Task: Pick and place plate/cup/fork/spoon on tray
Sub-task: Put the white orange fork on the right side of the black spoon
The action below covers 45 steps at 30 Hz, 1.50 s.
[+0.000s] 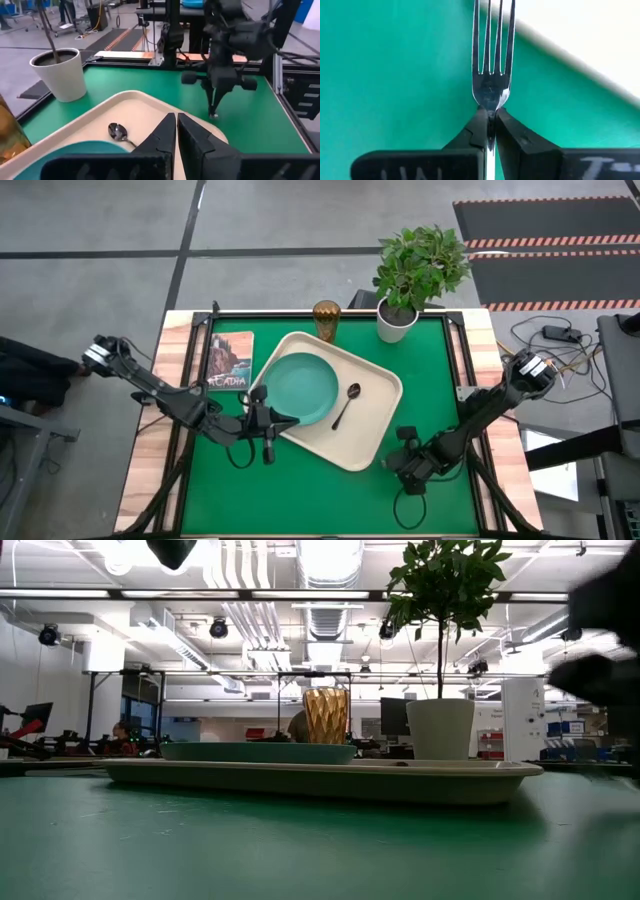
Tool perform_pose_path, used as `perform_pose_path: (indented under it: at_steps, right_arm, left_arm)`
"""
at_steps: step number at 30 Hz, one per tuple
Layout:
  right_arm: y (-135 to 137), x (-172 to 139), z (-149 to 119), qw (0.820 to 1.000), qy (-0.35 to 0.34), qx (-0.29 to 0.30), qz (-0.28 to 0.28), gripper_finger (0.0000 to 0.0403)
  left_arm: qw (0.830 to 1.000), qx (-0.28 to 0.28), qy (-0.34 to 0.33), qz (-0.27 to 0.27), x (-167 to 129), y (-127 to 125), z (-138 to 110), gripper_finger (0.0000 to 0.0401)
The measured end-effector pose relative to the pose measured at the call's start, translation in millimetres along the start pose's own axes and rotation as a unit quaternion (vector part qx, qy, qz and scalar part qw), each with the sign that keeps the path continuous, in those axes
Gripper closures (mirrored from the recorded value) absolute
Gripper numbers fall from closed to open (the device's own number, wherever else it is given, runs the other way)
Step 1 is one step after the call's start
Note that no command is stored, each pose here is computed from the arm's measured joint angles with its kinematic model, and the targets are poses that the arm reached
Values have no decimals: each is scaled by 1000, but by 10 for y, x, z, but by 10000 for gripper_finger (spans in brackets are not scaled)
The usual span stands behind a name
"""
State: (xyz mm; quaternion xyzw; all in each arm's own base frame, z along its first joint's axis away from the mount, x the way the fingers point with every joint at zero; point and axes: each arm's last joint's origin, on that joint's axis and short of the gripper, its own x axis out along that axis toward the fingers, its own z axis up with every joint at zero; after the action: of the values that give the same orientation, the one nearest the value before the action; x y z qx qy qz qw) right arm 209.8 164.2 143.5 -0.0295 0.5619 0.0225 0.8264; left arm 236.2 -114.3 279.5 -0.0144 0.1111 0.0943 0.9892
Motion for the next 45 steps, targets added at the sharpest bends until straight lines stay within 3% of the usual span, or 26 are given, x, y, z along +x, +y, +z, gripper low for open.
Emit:
perform_pose_path:
  at_steps: [5, 8, 15, 21, 25, 30, 33, 37, 42, 45]
  right_arm:
    - [-51, -199, 97, 995, -95, 8, -42, 389]
    - [-85, -295, 167, 981, -169, 21, -89, 389]
    - [-77, -490, 504, 922, -356, 33, -147, 390]
    - [-83, -648, 805, 867, -476, 34, -143, 390]
    - [-111, -676, 896, 845, -512, 39, -148, 390]
    - [-172, -642, 992, 829, -540, 49, -134, 390]
    - [-220, -609, 1036, 824, -548, 50, -136, 390]
    - [-279, -596, 1091, 815, -565, 52, -121, 390]
    - [-344, -570, 1129, 810, -569, 52, -132, 390]
    - [-378, -570, 1145, 807, -572, 57, -133, 390]
  left_arm:
    - [1000, 4, 8, 1, 81, -52, -72, 401]
    - [1000, 2, 6, 1, 142, -96, -113, 401]
    - [998, 0, -56, -7, 371, -261, -166, 401]
    - [995, 26, -91, -9, 530, -380, -237, 375]
    - [995, 25, -92, -8, 602, -423, -287, 312]
    - [993, 6, -114, 1, 715, -407, -321, 219]
    - [992, 12, -124, 11, 796, -384, -365, 183]
    - [991, 4, -131, 18, 901, -347, -405, 169]
    - [985, -4, -165, -47, 1009, -349, -443, 177]
    - [982, -17, -183, -46, 1071, -336, -434, 186]
